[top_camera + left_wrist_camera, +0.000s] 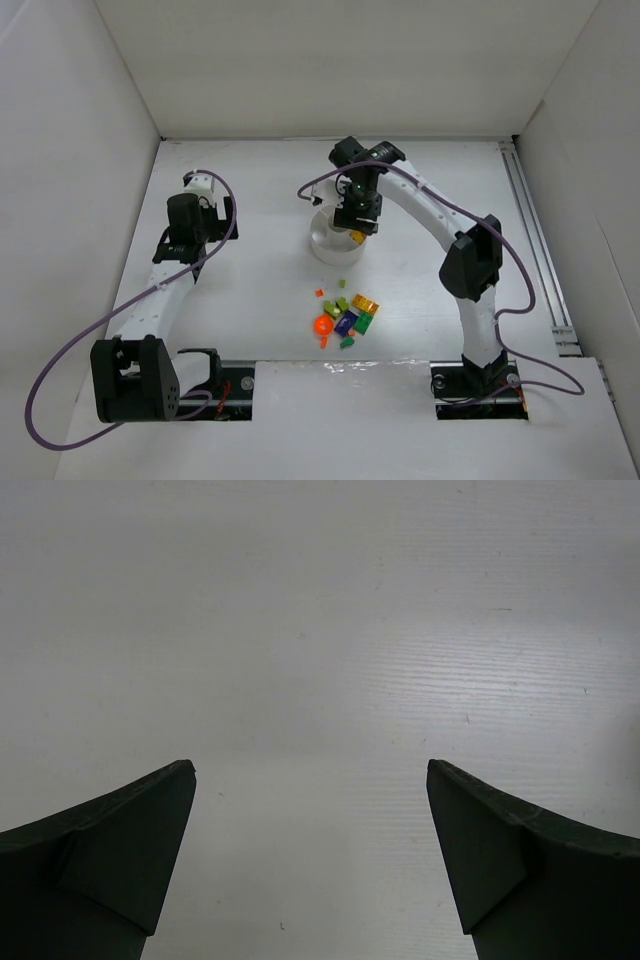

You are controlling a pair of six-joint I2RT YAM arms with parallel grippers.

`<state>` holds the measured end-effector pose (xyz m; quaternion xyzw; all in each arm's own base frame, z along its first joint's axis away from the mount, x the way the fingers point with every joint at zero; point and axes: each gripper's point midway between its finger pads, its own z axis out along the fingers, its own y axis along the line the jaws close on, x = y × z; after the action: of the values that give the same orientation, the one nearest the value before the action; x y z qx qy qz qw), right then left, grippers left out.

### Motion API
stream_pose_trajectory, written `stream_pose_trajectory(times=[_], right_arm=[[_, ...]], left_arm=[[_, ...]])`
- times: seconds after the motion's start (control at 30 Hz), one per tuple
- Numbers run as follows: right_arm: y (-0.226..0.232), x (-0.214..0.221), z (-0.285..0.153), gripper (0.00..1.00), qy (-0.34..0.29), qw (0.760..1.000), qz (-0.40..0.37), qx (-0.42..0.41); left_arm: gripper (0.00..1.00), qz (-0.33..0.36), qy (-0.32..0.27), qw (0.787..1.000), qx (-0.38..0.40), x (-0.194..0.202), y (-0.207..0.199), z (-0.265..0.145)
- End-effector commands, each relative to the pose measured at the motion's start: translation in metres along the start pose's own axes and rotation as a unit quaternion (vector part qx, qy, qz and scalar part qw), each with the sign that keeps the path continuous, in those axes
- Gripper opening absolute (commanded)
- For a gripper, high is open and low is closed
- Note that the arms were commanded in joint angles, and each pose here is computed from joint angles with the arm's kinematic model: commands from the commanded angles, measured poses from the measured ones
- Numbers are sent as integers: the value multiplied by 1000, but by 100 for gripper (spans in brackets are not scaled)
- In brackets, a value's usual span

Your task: Sort the legos into containers by color

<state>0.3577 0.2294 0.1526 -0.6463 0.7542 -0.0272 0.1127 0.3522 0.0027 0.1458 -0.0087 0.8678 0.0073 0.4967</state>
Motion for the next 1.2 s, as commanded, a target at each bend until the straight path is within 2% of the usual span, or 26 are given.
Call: stream_pose_trajectory(times=[0.0, 0.13, 0.27, 0.33, 0.37, 0.47, 0.5, 0.57, 0.6, 0.67, 0.73, 0.8, 0.87, 0.93, 1.0, 1.17], right_arm=[[-3, -3, -24, 72, -25, 999, 20, 3], [-7, -6, -51, 72, -88, 994, 72, -5], [16, 13, -90, 65, -160, 979, 118, -44], [31, 21, -94, 61, -179, 974, 126, -66], [46, 34, -80, 61, -164, 973, 136, -90], [65, 31, -92, 60, -215, 960, 157, -90], [81, 36, -91, 61, -222, 952, 185, -101], [90, 21, -92, 61, -260, 941, 195, -93], [106, 23, -79, 61, -253, 938, 210, -108], [112, 9, -88, 64, -294, 922, 239, -83], [133, 7, -72, 64, -288, 922, 248, -73], [137, -4, -74, 64, -316, 906, 275, -59], [150, -6, -59, 64, -299, 905, 298, -60], [150, -8, -47, 63, -290, 903, 314, -52], [144, -18, -43, 63, -307, 895, 320, -43], [137, -28, -19, 66, -296, 901, 319, -10]], left_arm=[[100, 3, -21, 1000, 2, -10, 1, -2], [100, 3, -21, 1000, 7, -10, -1, -2], [100, 3, -26, 1000, 7, -11, -1, -3], [100, -9, -36, 999, 1, -14, 0, -6], [100, -14, -40, 999, -3, -16, 2, -6], [100, -27, -55, 998, -16, -24, 6, -10], [100, -34, -51, 998, -22, -19, 7, -9], [100, -42, -62, 997, -31, -25, 10, -11], [100, -43, -67, 996, -38, -27, 13, -13], [100, -44, -69, 996, -45, -26, 15, -15], [100, -44, -69, 995, -50, -26, 17, -16], [100, -46, -74, 995, -54, -28, 20, -18], [100, -47, -79, 994, -54, -30, 20, -20], [100, -47, -79, 994, -59, -30, 22, -20], [100, -47, -79, 994, -59, -30, 22, -20], [100, -47, -78, 994, -53, -30, 20, -17]])
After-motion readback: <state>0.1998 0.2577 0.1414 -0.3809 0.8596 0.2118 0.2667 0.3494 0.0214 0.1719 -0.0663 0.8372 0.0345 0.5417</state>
